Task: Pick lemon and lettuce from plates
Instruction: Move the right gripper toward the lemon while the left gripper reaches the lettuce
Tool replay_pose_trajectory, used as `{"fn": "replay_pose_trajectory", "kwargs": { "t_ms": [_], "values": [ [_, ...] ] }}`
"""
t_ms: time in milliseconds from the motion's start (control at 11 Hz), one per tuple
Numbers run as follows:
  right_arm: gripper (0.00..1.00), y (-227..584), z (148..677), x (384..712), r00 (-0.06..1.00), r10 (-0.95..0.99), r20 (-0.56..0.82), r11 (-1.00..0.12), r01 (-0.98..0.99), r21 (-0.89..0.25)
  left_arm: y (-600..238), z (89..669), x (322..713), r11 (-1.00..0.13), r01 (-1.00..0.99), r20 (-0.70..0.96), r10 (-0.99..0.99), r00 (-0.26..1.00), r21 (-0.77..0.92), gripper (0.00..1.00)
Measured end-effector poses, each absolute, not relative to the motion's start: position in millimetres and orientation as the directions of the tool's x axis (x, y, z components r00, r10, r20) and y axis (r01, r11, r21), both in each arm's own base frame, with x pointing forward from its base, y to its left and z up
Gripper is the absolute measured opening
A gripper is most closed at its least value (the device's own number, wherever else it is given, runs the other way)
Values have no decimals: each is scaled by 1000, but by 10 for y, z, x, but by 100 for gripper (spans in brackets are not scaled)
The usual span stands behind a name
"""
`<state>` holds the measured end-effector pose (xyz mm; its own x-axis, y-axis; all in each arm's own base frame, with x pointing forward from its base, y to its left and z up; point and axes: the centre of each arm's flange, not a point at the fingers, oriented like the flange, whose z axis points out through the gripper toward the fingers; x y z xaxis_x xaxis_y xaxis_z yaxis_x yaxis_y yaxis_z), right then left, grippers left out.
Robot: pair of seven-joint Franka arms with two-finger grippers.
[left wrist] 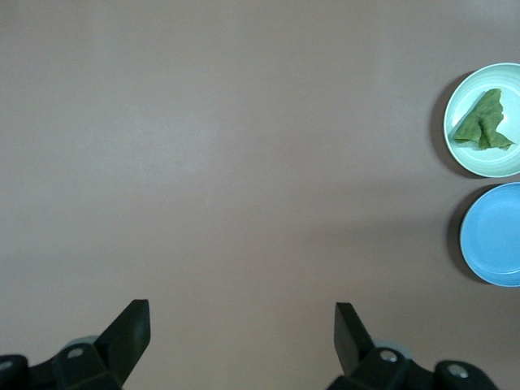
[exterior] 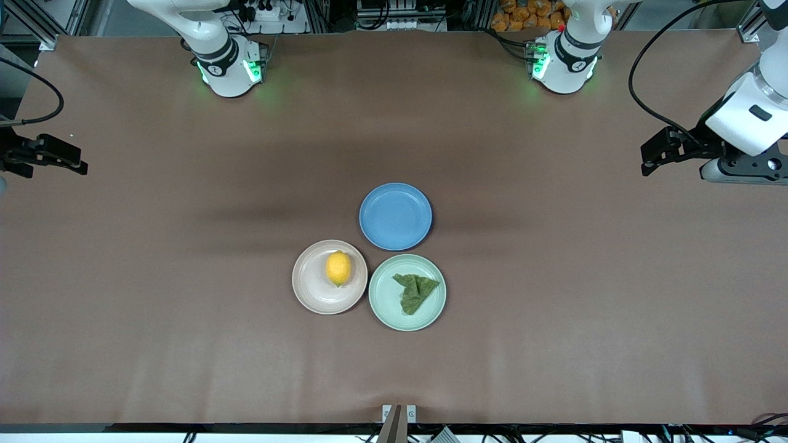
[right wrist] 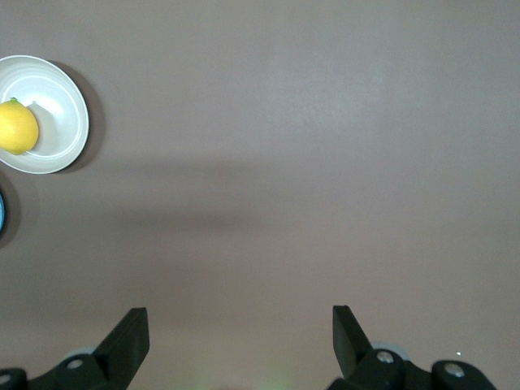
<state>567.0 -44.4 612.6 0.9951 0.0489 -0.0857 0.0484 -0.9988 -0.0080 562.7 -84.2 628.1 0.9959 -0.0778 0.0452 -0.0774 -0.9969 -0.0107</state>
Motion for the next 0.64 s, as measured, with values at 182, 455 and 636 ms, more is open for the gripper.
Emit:
{"fn": "replay_pose_trajectory", "kwargs": {
  "t_ms": [182,455,636],
  "values": [
    [100,-443,6126,5670,995,49,-86,-999,49,-8,-841,6274,5627,-997,-77,42,-78,996,-11,100],
    [100,-442,6127,5670,995,49,-86,-999,49,-8,-886,6240,5633,-996,-86,35,-86,996,-10,100],
    [100,-442,6126,5669,995,49,-86,-999,49,-8,-1104,6091,5659,-992,-126,8,-126,992,-5,100]
  ]
}}
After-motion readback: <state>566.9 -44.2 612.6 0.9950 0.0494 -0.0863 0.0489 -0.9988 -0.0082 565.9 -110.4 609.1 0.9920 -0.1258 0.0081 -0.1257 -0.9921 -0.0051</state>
